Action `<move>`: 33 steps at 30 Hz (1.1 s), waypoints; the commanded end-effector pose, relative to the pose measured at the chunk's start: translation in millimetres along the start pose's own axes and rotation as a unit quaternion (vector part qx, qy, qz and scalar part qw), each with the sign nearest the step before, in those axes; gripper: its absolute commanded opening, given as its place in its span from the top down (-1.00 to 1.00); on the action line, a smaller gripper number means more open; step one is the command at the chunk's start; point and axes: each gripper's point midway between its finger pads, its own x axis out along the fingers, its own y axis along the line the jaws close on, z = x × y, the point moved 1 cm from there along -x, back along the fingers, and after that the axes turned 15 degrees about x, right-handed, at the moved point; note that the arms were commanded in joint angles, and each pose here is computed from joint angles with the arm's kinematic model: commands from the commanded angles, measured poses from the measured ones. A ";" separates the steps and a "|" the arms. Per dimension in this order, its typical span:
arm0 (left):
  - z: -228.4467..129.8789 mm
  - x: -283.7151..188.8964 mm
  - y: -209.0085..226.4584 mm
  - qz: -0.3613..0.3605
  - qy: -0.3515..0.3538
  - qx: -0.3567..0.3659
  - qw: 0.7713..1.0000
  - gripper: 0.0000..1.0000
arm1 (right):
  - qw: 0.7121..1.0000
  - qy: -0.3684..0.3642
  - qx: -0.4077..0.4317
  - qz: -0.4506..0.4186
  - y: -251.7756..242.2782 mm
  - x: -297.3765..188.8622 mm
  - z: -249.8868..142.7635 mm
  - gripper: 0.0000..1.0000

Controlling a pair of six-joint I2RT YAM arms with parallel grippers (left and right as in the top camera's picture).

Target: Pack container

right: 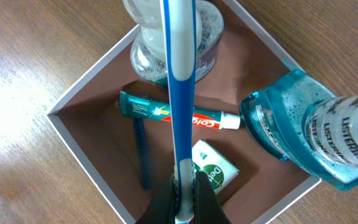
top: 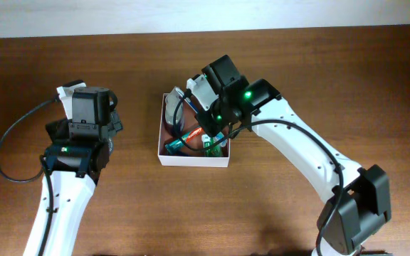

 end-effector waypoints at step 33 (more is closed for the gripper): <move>4.5 -1.2 3.5 0.007 -0.004 -0.010 1.000 -0.99 | 0.999 -0.032 -0.006 0.003 12.3 -52.6 -0.2 -0.97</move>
